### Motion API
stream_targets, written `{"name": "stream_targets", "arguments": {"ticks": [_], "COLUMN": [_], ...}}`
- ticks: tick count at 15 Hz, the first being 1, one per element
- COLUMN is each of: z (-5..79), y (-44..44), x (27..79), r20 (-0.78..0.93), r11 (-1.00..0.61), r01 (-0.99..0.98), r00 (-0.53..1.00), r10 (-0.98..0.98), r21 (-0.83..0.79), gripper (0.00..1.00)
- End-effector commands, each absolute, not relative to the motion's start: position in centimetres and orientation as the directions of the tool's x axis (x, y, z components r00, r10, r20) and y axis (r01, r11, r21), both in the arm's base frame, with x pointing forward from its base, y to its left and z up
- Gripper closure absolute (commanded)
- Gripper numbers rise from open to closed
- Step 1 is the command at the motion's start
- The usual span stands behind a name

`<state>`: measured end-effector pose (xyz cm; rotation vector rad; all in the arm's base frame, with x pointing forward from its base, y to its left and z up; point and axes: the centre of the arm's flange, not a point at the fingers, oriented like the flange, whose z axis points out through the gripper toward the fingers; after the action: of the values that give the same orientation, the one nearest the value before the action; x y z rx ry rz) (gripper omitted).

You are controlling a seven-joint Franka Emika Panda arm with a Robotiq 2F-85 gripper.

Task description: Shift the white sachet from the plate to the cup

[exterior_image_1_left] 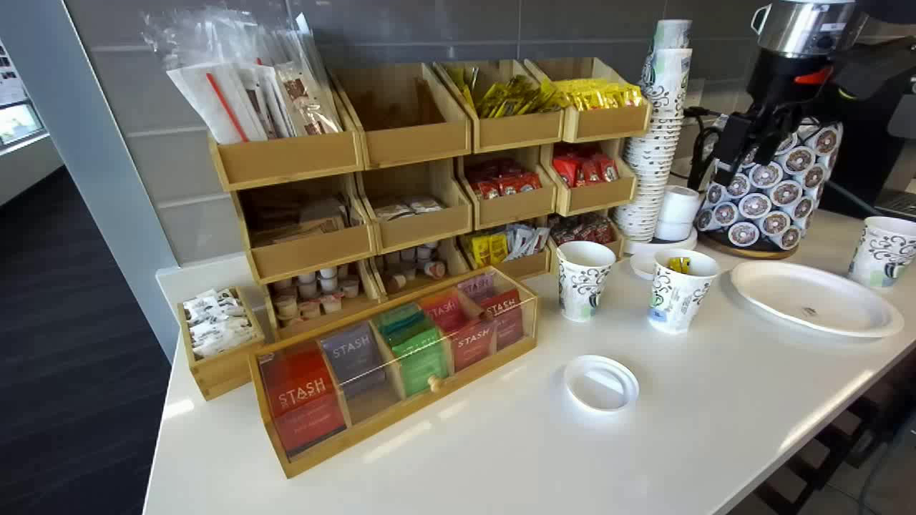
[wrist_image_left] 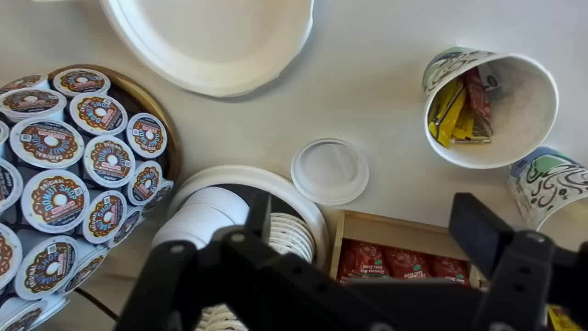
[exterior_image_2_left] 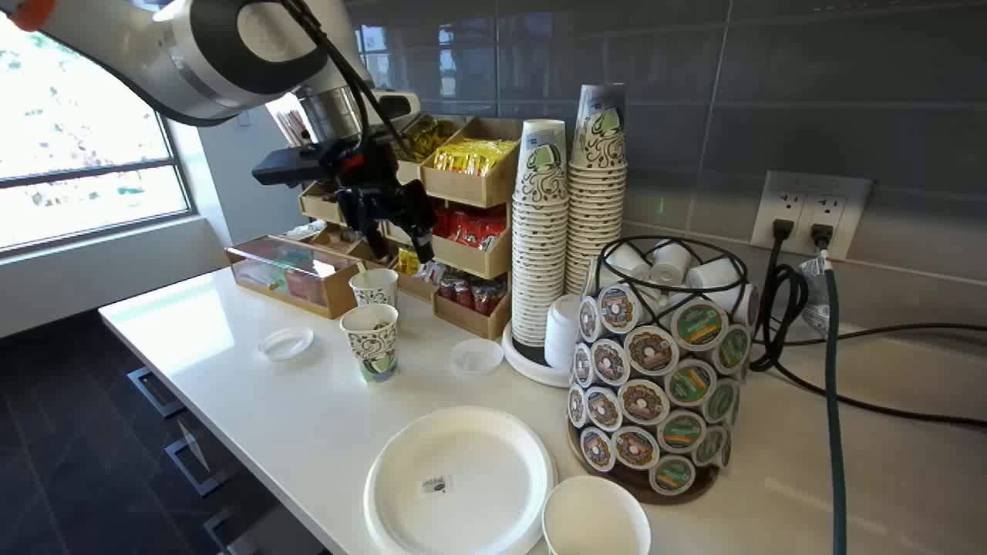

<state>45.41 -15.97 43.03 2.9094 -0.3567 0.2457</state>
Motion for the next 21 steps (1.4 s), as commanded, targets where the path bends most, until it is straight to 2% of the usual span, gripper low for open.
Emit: {"name": "stream_targets", "arguments": {"ticks": [1,4,7,14,18,21], "z": [43.0,43.0,41.8,36.4,31.4,28.4], "y": [-16.0,-16.0,-18.1,-28.4,-29.1,-28.3], "x": [45.4,45.4,44.7,36.7,33.2,32.4], "r20": [0.188,0.188,0.185,0.064,-0.009,-0.040], "r11": [-0.951,-0.951,-0.880,-0.686,-0.646,-0.633], "r01": [-0.254,-0.254,-0.444,-0.721,-0.762,-0.774], "r00": [0.957,0.957,0.891,0.693,0.647,0.632], "r10": [-0.221,-0.221,-0.415,-0.718,-0.763,-0.774], "r21": [0.177,0.177,0.166,0.097,0.038,0.016], "gripper": [0.00,0.00,0.00,0.00,0.00,0.00]}}
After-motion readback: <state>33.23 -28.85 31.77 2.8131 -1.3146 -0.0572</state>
